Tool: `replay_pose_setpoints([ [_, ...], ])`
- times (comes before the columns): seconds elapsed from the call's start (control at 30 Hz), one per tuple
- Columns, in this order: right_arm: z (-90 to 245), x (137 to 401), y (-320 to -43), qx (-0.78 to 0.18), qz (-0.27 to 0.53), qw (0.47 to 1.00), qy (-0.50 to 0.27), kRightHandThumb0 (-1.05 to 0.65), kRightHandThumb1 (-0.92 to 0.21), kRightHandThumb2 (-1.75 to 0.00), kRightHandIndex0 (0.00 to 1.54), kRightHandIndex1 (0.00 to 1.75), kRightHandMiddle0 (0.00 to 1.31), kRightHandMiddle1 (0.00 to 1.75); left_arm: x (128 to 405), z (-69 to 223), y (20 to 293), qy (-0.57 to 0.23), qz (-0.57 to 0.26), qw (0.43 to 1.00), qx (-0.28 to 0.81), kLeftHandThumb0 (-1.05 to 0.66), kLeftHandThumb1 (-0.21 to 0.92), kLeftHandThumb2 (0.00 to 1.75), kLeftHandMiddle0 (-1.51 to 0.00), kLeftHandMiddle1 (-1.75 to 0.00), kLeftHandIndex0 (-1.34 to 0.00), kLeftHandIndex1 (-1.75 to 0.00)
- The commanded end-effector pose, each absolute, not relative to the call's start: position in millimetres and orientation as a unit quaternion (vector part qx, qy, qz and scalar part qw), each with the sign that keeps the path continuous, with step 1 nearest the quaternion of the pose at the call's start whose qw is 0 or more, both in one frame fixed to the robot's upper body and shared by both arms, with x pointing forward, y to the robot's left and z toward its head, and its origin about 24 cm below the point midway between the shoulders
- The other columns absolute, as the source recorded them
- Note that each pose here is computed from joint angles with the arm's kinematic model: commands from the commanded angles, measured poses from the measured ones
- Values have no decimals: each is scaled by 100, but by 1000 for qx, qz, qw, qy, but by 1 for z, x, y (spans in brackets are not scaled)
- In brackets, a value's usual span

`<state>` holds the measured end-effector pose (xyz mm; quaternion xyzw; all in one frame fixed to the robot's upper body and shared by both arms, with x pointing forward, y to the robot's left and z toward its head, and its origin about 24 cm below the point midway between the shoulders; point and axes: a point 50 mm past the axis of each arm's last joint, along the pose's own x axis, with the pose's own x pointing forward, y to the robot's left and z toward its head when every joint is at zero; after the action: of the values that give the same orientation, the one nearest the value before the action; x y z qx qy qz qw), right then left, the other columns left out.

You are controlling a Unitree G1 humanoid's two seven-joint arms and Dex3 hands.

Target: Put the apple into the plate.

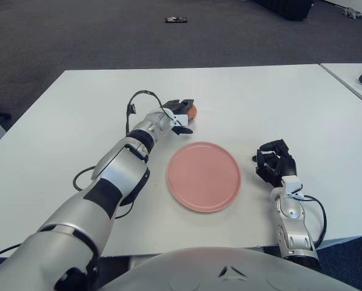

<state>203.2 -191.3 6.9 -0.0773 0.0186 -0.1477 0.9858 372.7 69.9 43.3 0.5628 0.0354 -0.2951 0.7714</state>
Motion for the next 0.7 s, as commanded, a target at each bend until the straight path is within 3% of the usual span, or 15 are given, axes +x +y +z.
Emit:
replay_pose_setpoints([
  [0.0, -1, 201, -192, -75, -146, 985, 43, -37, -73, -79, 60, 123, 31, 175, 371, 38, 74, 48, -295, 774, 558, -97, 68, 51, 0, 0, 0, 0],
  [0.67, 0, 198, -192, -81, -151, 984, 40, -37, -74, -78, 60, 124, 30, 175, 371, 40, 69, 60, -305, 772, 555, -93, 69, 50, 0, 0, 0, 0],
])
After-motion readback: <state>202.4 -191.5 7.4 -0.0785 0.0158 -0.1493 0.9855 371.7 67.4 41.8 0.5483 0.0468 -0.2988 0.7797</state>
